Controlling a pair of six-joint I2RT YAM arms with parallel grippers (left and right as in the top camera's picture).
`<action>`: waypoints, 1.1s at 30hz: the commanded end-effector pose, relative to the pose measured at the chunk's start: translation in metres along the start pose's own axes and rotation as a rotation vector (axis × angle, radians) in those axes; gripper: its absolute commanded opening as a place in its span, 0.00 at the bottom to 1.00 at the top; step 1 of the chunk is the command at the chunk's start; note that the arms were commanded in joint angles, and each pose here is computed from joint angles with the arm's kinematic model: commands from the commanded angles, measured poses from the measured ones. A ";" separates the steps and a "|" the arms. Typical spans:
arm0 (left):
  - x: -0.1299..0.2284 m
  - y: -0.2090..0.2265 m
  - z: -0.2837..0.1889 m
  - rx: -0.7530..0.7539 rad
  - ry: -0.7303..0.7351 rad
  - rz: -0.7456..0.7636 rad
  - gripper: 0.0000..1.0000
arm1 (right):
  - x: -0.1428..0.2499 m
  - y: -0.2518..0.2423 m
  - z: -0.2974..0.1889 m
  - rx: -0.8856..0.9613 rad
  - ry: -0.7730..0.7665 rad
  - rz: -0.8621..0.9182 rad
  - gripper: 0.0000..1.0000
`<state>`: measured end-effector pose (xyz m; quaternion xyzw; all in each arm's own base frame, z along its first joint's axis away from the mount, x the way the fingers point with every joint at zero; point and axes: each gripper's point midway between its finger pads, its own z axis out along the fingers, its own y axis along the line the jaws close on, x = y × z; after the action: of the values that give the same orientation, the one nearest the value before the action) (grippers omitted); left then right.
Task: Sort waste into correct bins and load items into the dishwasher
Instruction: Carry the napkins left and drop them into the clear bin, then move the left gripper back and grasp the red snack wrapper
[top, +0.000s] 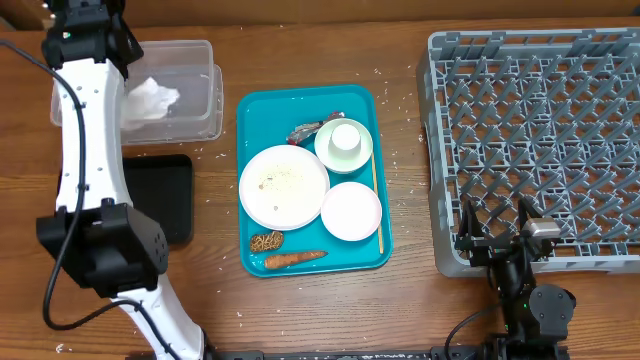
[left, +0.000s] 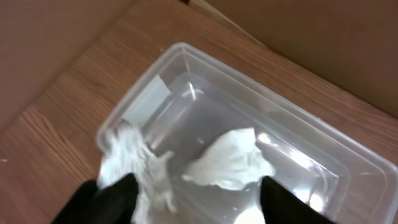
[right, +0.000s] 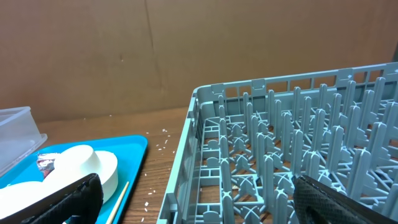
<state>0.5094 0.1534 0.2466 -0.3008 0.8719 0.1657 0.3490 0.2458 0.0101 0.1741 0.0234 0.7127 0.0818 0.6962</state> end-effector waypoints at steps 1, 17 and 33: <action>-0.003 -0.014 -0.001 0.063 -0.007 -0.017 0.70 | 0.001 -0.003 0.000 0.014 -0.005 -0.003 1.00; 0.037 -0.072 -0.026 0.393 0.178 0.048 0.64 | 0.001 -0.003 0.000 0.014 -0.005 -0.003 1.00; 0.174 -0.174 -0.121 0.738 0.425 0.672 0.76 | 0.001 -0.003 0.000 0.014 -0.005 -0.003 1.00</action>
<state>0.4623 -0.0990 0.2007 0.0444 0.9684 -0.1772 0.1701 0.2458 0.0101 0.1739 0.0237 0.7130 0.0820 0.6959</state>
